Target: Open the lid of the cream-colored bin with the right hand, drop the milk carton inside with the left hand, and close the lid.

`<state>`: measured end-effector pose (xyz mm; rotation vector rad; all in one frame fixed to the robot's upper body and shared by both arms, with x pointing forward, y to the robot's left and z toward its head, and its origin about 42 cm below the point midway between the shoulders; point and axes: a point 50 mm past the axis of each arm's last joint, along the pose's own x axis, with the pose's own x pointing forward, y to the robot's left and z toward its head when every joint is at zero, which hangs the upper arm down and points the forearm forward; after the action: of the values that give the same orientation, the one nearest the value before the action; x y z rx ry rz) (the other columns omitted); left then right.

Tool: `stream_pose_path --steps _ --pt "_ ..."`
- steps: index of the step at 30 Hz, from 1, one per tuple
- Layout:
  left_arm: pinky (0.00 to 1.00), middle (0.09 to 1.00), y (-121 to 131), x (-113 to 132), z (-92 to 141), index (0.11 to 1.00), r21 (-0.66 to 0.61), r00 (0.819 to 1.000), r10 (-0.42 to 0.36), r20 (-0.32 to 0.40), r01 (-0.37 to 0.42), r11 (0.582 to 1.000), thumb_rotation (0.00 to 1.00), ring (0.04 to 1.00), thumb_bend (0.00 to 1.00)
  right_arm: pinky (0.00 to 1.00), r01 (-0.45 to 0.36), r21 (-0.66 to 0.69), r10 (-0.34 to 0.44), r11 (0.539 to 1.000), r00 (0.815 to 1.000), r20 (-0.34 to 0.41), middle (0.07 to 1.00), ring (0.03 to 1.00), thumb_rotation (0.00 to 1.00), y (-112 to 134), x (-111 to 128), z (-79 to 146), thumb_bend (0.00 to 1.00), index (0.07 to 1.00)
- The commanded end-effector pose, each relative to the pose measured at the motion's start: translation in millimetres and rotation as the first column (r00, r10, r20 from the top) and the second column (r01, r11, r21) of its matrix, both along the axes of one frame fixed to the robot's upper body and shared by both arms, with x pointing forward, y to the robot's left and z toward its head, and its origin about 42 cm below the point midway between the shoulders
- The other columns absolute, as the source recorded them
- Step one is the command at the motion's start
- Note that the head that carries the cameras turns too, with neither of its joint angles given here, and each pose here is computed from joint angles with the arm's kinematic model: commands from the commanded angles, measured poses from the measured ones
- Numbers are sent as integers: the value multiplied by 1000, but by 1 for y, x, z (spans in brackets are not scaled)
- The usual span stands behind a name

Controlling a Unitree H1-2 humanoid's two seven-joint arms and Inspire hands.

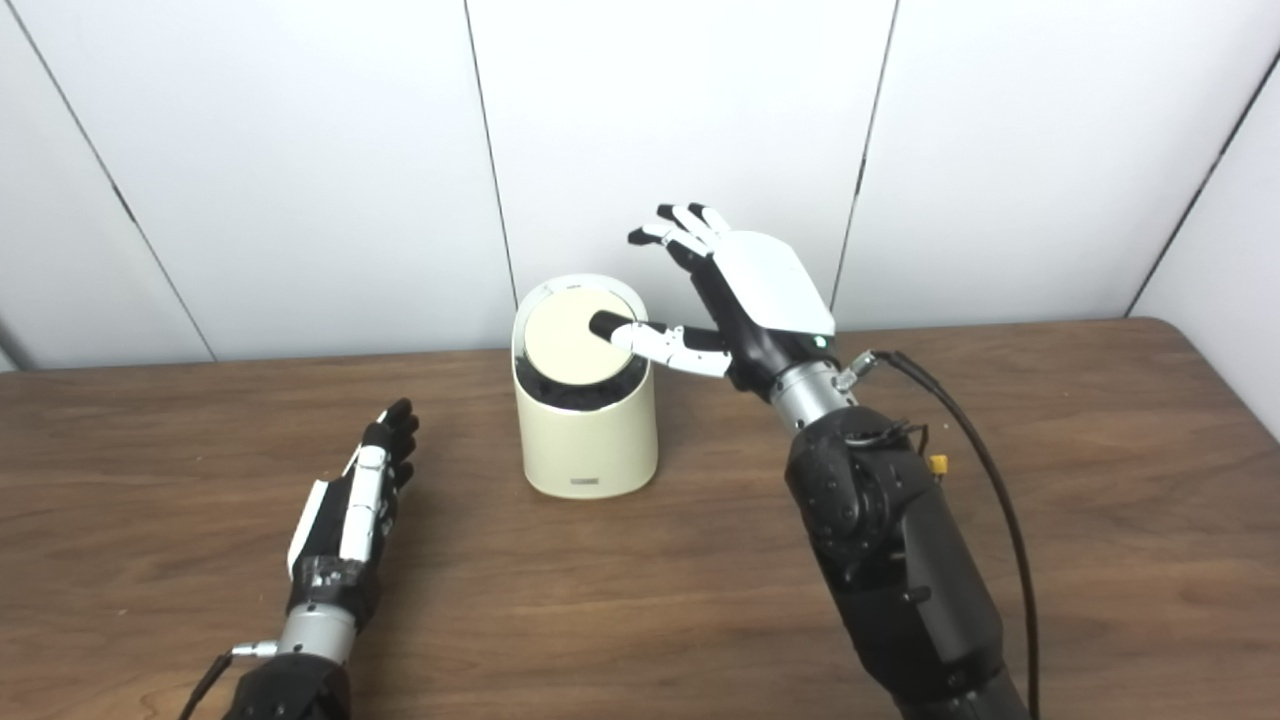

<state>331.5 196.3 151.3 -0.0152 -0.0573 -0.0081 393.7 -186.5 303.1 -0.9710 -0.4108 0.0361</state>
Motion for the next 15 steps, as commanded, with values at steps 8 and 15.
stream_pose_path --steps 8,15 --pt "999 963 23 -4 27 976 35 992 -1 124 -3 999 958 977 565 788 45 212 -27 976 996 -86 903 875 867 -37 -12 -20 528 901" --pt "998 987 45 -26 22 995 68 992 -7 124 -2 998 987 989 538 849 16 462 76 887 981 -179 1000 953 934 -59 -37 -58 536 937"
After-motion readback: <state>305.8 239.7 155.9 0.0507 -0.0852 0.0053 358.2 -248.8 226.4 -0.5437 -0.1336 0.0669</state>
